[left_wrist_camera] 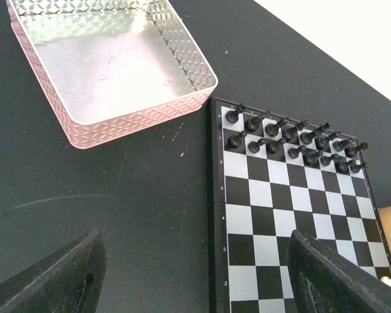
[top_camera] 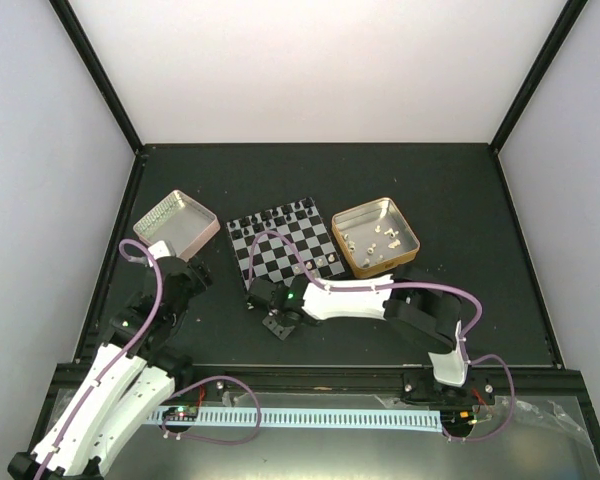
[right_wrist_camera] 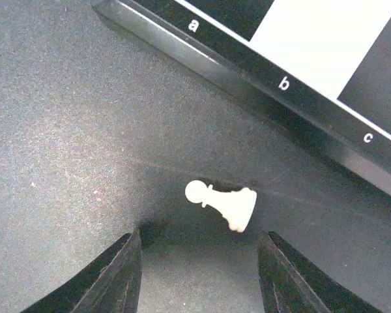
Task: Set up the chess pieces on the board
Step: Pick up the chess piece at the center of the board.
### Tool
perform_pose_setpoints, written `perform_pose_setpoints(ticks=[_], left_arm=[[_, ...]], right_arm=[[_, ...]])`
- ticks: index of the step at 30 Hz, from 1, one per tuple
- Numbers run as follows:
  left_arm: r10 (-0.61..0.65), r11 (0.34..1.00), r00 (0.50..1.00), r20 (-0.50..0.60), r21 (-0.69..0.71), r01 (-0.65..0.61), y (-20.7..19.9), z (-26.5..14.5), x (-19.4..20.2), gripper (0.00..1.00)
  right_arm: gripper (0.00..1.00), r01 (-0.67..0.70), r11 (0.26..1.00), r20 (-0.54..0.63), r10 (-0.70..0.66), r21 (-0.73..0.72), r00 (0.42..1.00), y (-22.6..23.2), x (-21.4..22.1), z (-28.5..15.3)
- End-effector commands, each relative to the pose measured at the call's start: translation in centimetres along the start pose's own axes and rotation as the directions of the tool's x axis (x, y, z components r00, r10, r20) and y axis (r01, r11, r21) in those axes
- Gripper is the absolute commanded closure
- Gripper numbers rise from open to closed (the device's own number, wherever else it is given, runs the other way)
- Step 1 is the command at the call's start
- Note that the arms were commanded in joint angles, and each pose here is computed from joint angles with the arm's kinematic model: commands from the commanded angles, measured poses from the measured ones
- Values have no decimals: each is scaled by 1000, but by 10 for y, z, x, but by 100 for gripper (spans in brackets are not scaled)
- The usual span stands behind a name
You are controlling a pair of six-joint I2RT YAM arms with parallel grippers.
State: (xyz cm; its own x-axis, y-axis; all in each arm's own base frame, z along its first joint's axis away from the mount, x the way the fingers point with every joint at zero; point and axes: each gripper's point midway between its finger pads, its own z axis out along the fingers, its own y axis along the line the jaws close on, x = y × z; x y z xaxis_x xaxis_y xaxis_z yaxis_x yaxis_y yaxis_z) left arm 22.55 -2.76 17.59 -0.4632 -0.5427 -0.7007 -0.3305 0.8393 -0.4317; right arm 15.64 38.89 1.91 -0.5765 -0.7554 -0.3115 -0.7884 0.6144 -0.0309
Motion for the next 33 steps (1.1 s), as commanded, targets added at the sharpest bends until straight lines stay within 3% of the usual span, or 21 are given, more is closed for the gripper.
perform_pose_setpoints(ticks=[1, 8, 19, 25, 33], left_arm=[[2, 1000, 1000, 12, 9, -2, -1, 1, -2, 22], [7, 1000, 1000, 11, 14, -7, -2, 2, -2, 22], [5, 1000, 1000, 13, 17, -5, -2, 2, -2, 22], [7, 1000, 1000, 10, 21, -8, -4, 2, -3, 21], [-13, 999, 999, 53, -31, 14, 7, -3, -10, 22]], right_arm=[[50, 1, 999, 55, 1, -32, 998, -3, -14, -11], [47, 51, 996, 83, -45, -68, 996, -5, -24, -13], [49, -202, 978, 82, 205, -48, 975, -12, -43, -11], [49, -251, 964, 79, 259, -91, 963, -4, -54, -14], [64, -323, 946, 26, 323, 31, 946, -20, -41, -1]])
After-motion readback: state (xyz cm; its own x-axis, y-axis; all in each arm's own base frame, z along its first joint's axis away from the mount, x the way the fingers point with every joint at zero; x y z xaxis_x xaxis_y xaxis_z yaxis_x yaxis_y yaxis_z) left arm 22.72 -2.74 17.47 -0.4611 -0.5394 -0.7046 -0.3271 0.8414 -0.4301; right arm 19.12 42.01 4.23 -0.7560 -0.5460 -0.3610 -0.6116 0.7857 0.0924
